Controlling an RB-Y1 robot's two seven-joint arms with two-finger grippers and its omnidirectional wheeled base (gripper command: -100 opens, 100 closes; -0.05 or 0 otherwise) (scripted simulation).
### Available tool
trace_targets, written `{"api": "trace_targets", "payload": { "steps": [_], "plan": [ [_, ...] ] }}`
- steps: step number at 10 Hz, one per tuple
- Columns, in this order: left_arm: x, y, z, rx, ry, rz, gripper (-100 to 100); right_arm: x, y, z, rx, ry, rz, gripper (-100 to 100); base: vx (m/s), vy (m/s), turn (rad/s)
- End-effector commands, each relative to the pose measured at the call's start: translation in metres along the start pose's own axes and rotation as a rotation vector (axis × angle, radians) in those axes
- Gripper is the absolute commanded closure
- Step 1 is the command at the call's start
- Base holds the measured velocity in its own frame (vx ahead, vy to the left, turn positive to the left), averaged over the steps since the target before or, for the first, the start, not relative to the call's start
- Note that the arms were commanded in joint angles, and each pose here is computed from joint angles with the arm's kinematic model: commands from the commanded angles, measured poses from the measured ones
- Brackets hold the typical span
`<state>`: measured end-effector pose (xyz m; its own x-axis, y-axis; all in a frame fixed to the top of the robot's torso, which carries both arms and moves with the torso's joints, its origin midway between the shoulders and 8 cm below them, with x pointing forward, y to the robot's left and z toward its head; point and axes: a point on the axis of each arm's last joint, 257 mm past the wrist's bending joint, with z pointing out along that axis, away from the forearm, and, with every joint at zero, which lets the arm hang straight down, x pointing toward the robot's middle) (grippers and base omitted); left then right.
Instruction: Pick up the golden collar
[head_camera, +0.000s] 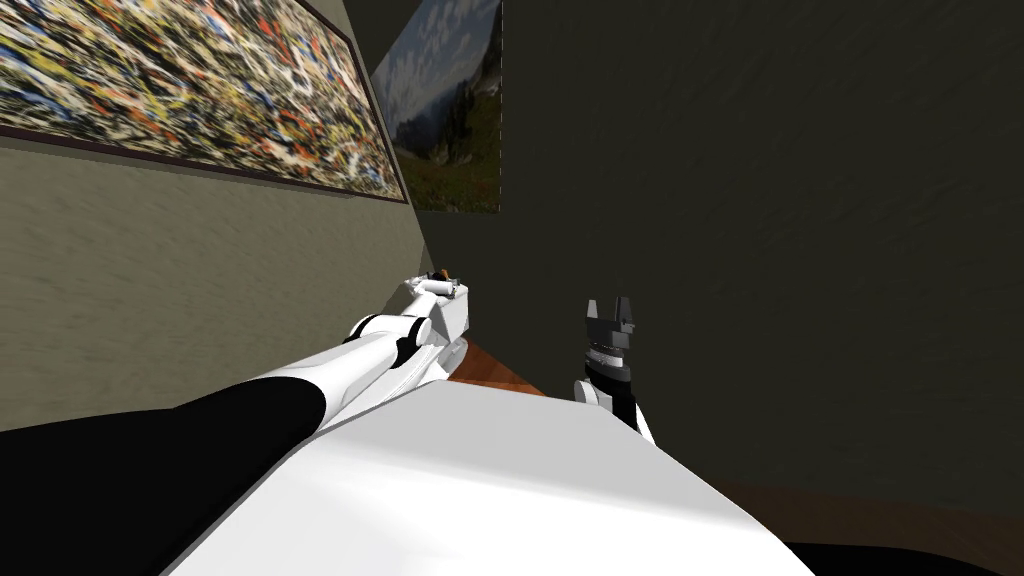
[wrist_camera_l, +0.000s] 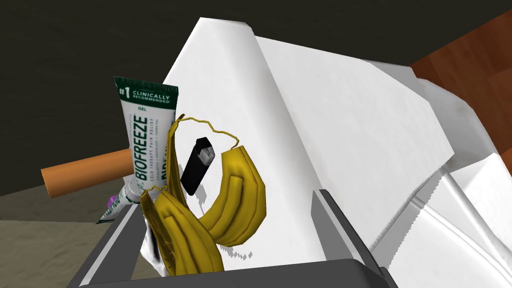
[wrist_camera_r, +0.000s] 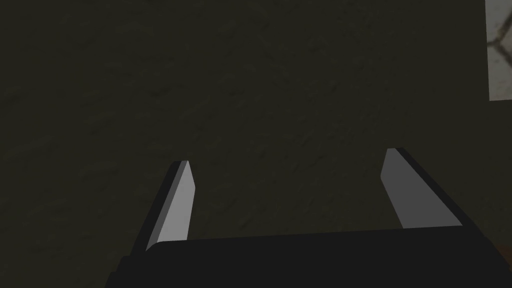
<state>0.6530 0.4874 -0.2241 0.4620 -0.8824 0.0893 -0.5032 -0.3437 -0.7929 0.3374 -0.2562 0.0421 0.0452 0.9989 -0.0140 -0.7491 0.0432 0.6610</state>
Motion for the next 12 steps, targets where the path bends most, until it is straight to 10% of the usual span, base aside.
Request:
{"api": "trace_targets", "payload": {
  "steps": [1,5,6,7,12],
  "plan": [
    [-0.003,0.004,0.001,-0.031,-0.012,-0.014,-100,0.0,0.0,0.0,0.0,0.0,0.0,0,0.017,-0.004,0.006],
    [-0.008,0.006,0.001,-0.068,-0.026,-0.034,-100,0.0,0.0,0.0,0.0,0.0,0.0,0,0.026,0.003,0.008],
    [-0.008,0.006,0.001,-0.07,-0.027,-0.035,0,0.0,0.0,0.0,0.0,0.0,0.0,0,0.0,0.0,0.0],
    [-0.011,0.008,0.002,-0.072,-0.016,-0.026,-100,0.0,0.0,0.0,0.0,0.0,0.0,0,0.046,-0.02,0.101],
    [-0.018,0.013,0.005,-0.075,0.012,-0.004,-100,0.0,0.0,0.0,0.0,0.0,0.0,0,0.068,-0.057,0.074]
  ]
}}
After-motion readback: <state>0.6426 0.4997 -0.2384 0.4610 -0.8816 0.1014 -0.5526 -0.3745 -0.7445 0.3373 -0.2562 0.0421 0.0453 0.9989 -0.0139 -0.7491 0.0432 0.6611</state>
